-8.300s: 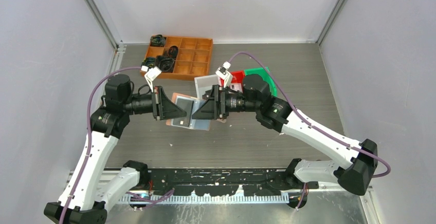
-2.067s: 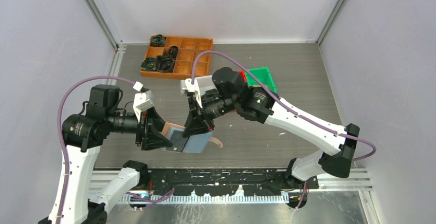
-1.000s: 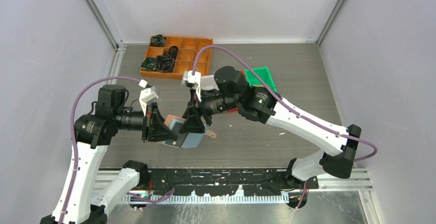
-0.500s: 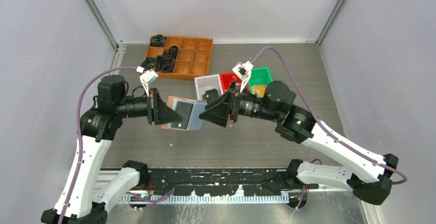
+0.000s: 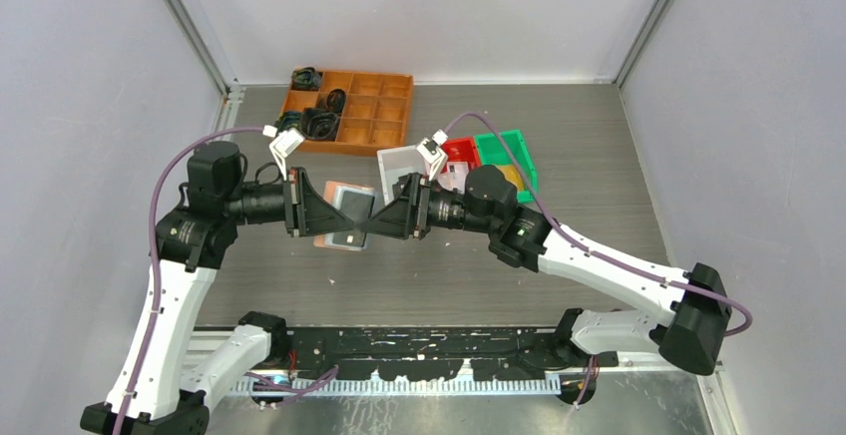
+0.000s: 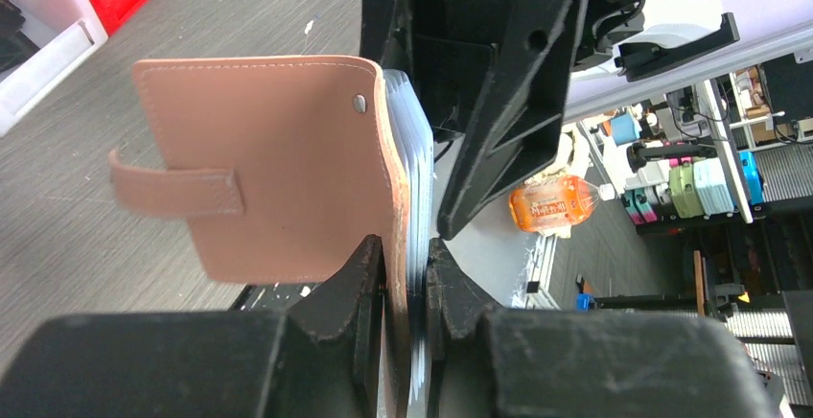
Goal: Take the credit cards out of the card holder
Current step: Remove the credit card from the card holder.
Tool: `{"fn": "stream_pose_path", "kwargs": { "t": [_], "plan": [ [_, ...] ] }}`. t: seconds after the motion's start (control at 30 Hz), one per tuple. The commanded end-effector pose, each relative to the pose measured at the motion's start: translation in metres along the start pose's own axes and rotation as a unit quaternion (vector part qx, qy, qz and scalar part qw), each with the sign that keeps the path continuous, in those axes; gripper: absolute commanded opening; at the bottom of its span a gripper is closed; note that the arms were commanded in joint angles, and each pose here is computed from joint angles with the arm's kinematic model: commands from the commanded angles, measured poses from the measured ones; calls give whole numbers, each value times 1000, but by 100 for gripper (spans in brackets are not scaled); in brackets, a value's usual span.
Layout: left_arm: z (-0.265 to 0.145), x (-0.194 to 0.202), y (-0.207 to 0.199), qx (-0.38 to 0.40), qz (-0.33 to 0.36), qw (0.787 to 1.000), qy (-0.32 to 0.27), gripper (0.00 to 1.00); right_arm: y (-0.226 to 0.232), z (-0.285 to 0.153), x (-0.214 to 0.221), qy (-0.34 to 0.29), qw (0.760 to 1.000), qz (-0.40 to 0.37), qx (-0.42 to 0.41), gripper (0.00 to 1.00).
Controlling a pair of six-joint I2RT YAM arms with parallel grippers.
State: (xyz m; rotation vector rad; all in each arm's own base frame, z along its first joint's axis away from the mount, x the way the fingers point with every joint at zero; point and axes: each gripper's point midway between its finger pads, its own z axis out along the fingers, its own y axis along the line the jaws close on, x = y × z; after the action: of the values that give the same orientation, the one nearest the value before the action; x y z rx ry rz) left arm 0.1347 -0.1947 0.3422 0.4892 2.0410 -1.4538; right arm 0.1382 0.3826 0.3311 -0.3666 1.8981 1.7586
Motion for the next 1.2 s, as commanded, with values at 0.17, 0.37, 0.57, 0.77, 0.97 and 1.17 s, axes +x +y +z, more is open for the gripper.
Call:
{"fn": "stream_pose_path", "kwargs": {
  "t": [0.17,0.37,0.57,0.77,0.97,1.17],
  "plan": [
    [-6,-4,-18,25,39,999,7,1,43,8,-20,-30,995,-6,-95,47],
    [-8,-1,-12,5,50,999,12,0,36,-5,-11,-3,999,-22,-48,49],
    [-9,0,-13,2,57,998,12,0,47,-29,-9,16,998,-61,-20,54],
    [-9,-2,-16,9,54,998,9,0,62,-33,-11,14,997,-53,-48,55],
    [-9,-5,-25,31,41,999,8,0,58,-17,-7,27,997,-31,-69,54],
    [-9,-4,-35,59,28,998,10,1,51,-7,-5,31,997,-21,-72,53]
  ]
}}
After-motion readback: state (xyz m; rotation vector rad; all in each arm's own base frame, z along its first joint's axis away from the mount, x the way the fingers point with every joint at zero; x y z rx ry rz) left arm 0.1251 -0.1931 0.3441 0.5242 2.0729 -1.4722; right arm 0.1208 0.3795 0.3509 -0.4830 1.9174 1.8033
